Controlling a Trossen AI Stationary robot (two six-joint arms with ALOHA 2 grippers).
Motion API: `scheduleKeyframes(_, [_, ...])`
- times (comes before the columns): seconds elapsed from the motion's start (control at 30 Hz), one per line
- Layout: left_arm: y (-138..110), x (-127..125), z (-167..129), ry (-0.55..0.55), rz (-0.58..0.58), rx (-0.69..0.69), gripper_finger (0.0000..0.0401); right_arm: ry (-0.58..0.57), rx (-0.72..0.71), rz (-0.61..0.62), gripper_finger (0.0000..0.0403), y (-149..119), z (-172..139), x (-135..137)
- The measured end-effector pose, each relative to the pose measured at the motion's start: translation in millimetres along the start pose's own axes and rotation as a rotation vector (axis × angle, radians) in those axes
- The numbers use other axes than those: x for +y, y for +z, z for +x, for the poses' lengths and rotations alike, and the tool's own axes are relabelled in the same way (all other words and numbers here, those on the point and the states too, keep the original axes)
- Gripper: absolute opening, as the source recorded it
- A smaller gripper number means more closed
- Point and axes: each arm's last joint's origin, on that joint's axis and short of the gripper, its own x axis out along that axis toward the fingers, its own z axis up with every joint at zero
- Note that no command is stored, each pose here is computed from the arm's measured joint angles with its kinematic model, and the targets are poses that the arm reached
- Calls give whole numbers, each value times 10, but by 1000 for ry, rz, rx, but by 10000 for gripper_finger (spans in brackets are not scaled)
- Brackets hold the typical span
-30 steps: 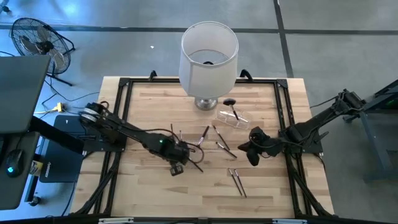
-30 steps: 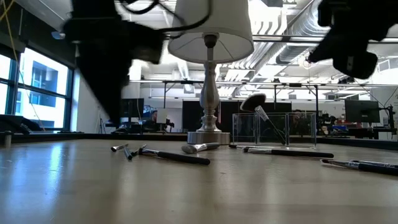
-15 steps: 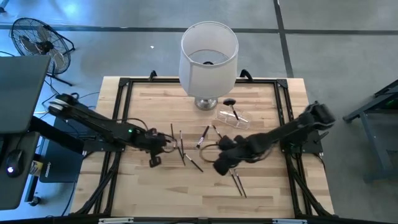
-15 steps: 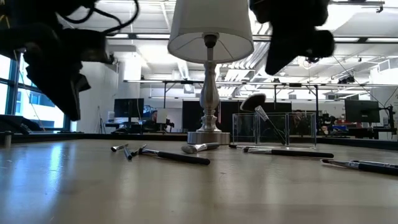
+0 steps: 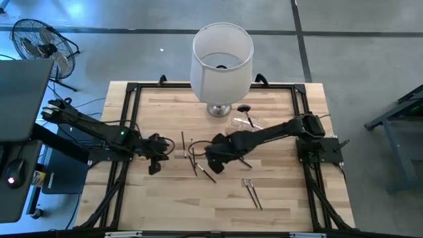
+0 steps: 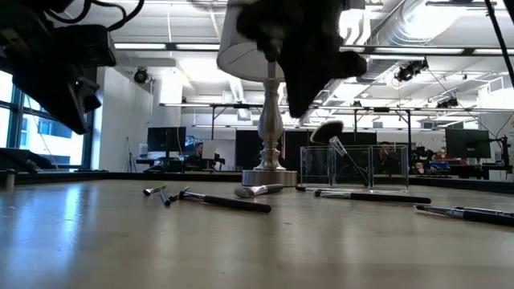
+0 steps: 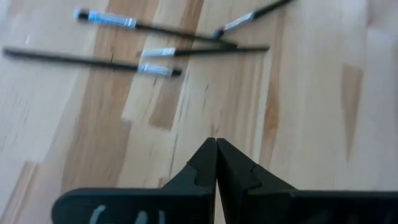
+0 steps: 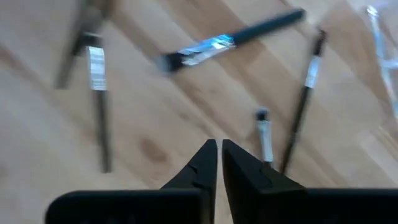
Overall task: Put items in baskets/containers
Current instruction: Put the black eyeshadow brush into the transparent organizer
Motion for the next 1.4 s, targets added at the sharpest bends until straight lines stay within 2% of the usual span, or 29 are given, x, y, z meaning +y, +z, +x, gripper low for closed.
scheduleKeyframes(0.23, [-8, 3, 15, 6, 20, 14, 0, -42, 119, 46, 70, 45, 296, -238])
scheduleKeyframes(0.33, [-9, 1, 15, 2, 21, 15, 0, -68, 131, 13, 90, 16, 387, -296])
scheduleKeyframes(0.5, [-5, 3, 15, 9, -2, 8, 0, -6, 85, -78, 114, -5, 575, -296])
scheduleKeyframes(0.6, [-5, 3, 15, 11, -23, 7, 0, 28, 52, -134, 122, -25, 671, -297])
scheduleKeyframes(0.83, [2, 3, 15, 16, -61, -3, 0, -15, 64, -130, 126, -64, 828, -426])
scheduleKeyframes(1.03, [5, 8, 15, 34, -80, -16, 0, 14, 64, -162, 126, -105, 919, -465])
scheduleKeyframes(1.17, [5, 9, 15, 38, -80, -17, 0, 46, 59, -171, 109, -136, 968, -479])
scheduleKeyframes(1.33, [8, 14, 15, 54, -80, -28, 0, 58, 34, -193, 23, -176, 981, -434])
scheduleKeyframes(1.4, [11, 17, 15, 66, -80, -37, 0, 57, 21, -208, 11, -191, 981, -415])
